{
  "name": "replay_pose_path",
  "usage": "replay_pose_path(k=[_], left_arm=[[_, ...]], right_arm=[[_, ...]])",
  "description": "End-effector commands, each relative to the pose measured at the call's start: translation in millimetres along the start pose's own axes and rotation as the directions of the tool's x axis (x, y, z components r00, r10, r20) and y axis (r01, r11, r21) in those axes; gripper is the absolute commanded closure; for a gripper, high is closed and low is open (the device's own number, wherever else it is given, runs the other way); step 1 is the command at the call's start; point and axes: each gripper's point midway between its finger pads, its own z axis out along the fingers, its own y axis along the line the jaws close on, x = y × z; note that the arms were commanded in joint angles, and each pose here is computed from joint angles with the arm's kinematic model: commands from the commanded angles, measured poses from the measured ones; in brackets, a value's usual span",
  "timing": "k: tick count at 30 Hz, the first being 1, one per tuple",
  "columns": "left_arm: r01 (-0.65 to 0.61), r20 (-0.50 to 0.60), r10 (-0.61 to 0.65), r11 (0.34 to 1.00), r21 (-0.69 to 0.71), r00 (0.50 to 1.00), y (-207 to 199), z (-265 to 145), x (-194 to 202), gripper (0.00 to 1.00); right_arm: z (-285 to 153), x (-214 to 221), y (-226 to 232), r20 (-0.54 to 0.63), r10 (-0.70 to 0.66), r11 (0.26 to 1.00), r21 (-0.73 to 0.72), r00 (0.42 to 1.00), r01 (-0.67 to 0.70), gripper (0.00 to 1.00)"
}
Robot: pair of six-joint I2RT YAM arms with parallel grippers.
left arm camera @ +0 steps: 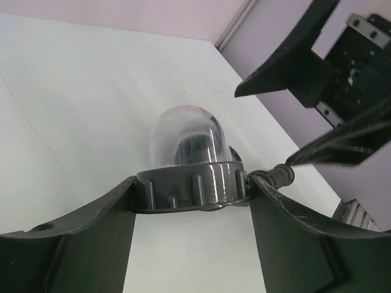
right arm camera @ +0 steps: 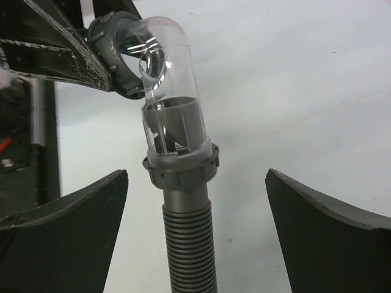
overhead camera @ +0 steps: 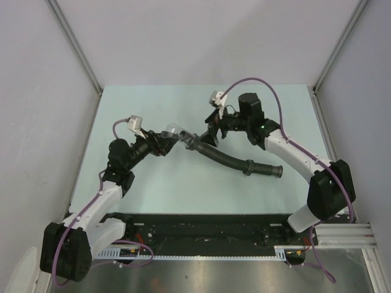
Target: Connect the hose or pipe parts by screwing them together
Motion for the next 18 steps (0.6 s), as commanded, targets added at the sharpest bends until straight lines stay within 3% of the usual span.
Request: replay_pose_path(k=[1,8,18], left_arm=[[0.056,0.086,-0.053,0.998,-0.034,0.995,-6.3,-3.7,-26.7,1.0],[0.127,0.093,-0.121,0.99,-0.067,0.988,-9.3,-7.1,-35.5,1.0],[0.18,0.091,-0.176,0.983,-0.041,0.98,-21.9,-10.8,-42.4,1.0]], right_arm=[[10.4,-11.7,-1.1,-0.065,-0.217,0.95,0.215,0.974,0.226,0.0],[20.4,-23.0,30.1,0.022,-0.39,0.881,0.3,0.92,0.366,0.0],[39.5,12.2,35.2,-0.015,-0.439,0.834,0.364,0.898,0.414,0.0]])
